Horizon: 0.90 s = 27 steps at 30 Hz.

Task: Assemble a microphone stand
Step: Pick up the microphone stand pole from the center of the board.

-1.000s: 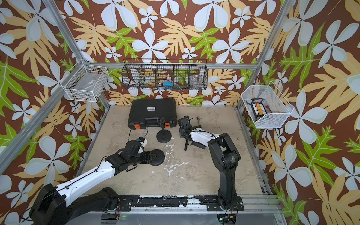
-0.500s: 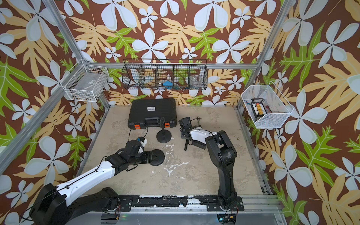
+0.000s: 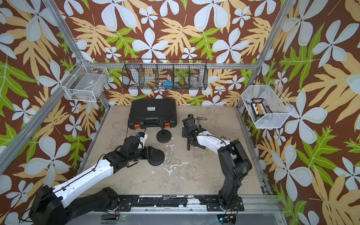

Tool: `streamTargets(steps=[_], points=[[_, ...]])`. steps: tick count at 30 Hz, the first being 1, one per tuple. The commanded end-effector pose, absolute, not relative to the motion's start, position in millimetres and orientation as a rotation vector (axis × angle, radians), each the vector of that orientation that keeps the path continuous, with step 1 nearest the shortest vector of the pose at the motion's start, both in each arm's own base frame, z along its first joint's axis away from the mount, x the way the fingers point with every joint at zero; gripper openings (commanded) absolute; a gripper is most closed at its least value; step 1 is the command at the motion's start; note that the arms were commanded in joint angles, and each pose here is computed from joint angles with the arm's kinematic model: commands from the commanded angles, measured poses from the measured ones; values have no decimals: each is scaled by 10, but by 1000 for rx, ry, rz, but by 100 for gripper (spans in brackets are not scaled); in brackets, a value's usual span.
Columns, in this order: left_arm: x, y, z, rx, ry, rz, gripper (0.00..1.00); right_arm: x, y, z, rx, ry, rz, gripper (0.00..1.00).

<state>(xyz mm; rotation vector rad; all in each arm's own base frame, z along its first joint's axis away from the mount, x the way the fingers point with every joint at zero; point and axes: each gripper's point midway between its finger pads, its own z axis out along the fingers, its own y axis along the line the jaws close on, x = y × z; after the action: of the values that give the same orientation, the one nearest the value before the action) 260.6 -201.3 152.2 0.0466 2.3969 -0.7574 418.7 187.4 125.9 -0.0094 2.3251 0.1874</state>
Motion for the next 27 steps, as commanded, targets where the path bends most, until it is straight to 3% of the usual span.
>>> streamTargets(steps=[1,9,14,27], points=[[2684,-2072,1789,141,2285,-768,61,4015,1965,1757,-37,2151,337,0],[2602,-2290,2635,436,1839,-896,61,3138,2266,2891,-328,1641,839,0],[2431,-2442,3042,641,1625,-937,65,2788,2501,3259,-539,1460,1007,0],[2435,-2825,3123,912,1526,-1006,64,2493,2657,3743,-689,1162,1152,0]])
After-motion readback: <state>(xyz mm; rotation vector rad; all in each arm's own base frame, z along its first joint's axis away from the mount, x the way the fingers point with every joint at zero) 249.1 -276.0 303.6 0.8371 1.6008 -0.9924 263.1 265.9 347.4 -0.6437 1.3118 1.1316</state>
